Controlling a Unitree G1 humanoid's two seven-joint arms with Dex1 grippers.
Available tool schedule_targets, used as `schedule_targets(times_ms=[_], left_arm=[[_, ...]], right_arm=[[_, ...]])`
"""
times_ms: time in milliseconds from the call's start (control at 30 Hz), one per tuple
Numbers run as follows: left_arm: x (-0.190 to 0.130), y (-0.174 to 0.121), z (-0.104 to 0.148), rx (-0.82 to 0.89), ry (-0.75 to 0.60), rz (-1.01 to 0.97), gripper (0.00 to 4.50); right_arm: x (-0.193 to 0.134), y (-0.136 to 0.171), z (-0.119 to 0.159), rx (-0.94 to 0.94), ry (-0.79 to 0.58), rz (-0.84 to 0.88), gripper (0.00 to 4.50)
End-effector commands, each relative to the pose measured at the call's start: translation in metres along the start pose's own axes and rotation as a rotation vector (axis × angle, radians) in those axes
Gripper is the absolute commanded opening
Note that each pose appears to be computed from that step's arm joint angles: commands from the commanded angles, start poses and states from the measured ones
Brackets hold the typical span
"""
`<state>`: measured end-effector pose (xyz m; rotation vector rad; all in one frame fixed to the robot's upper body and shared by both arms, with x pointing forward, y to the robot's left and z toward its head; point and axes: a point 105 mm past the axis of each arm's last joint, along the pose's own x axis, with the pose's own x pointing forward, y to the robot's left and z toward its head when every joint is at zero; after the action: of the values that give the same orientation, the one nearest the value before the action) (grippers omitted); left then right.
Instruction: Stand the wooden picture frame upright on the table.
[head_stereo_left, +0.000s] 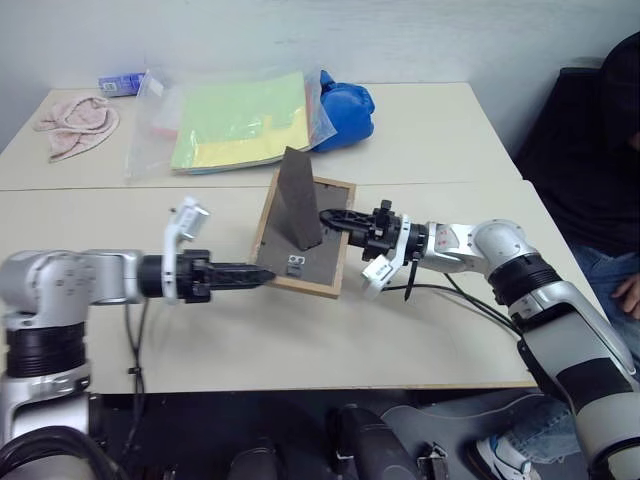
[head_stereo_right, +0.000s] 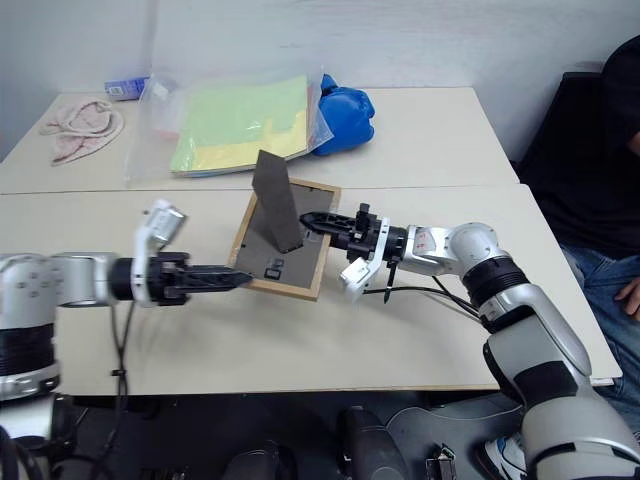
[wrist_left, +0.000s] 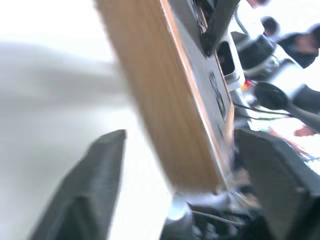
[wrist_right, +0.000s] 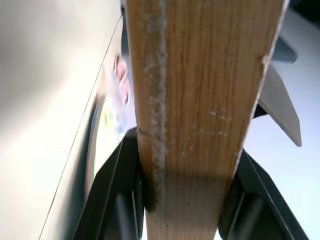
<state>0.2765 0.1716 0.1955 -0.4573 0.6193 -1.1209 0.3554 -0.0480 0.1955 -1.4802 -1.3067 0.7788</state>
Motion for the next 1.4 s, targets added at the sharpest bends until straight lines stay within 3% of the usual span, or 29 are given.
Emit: schedule_targets(times_ms=[33, 100, 200, 233, 267, 333, 400, 500, 633, 900, 933, 1100, 1200, 1300, 1400], left_arm=[[-0.046, -0.021, 0.015, 0.14, -0.102, 0.075, 4.5], [-0.061, -0.032, 0.014, 0.249, -0.121, 0.124, 4.5], [-0.067, -0.052, 0.009, 0.45, -0.136, 0.15, 4.5], [-0.066, -0.055, 0.006, 0.496, -0.142, 0.164, 4.5], [-0.065, -0.056, 0.004, 0.523, -0.147, 0.174, 4.5], [-0.06, -0.053, 0.001, 0.553, -0.161, 0.199, 4.5], [-0.056, -0.047, 0.0, 0.574, -0.174, 0.228, 4.5], [-0.053, -0.039, 0.002, 0.588, -0.198, 0.262, 4.5], [-0.05, -0.033, 0.003, 0.608, -0.21, 0.28, 4.5], [-0.037, -0.027, 0.003, 0.63, -0.21, 0.261, 4.5], [-0.036, -0.026, 0.003, 0.632, -0.208, 0.259, 4.5], [-0.031, -0.02, -0.001, 0.621, -0.183, 0.245, 4.5], [-0.03, -0.016, -0.002, 0.624, -0.169, 0.244, 4.5], [-0.035, -0.014, 0.003, 0.646, -0.167, 0.244, 4.5], [-0.039, -0.017, 0.013, 0.666, -0.193, 0.239, 4.5]], right_arm=[[0.008, -0.029, -0.004, -0.008, -0.032, -0.094, 1.26], [0.006, -0.028, -0.003, 0.073, -0.04, -0.083, 1.26], [0.008, -0.016, -0.007, 0.422, 0.035, -0.087, 1.26], [0.012, -0.014, -0.024, 0.636, 0.177, -0.1, 1.26], [0.012, -0.009, -0.025, 0.884, 0.193, -0.091, 1.26], [0.011, -0.013, -0.008, 1.442, 0.045, -0.062, 1.26], [0.008, -0.019, 0.003, 1.746, -0.053, -0.036, 1.26], [0.001, -0.007, 0.01, 1.969, -0.045, 0.031, 1.26], [-0.003, 0.015, 0.014, 2.107, 0.03, 0.066, 1.26], [-0.011, 0.068, 0.029, 2.061, 0.208, 0.193, 1.26], [-0.013, 0.069, 0.027, 2.06, 0.219, 0.191, 1.61], [-0.033, 0.052, 0.014, 1.993, 0.271, 0.189, 3.3], [-0.065, 0.026, 0.002, 1.942, 0.31, 0.209, 4.31], [-0.112, -0.032, 0.002, 1.934, 0.228, 0.269, 4.48], [-0.129, -0.065, 0.011, 1.962, 0.153, 0.299, 4.48]])
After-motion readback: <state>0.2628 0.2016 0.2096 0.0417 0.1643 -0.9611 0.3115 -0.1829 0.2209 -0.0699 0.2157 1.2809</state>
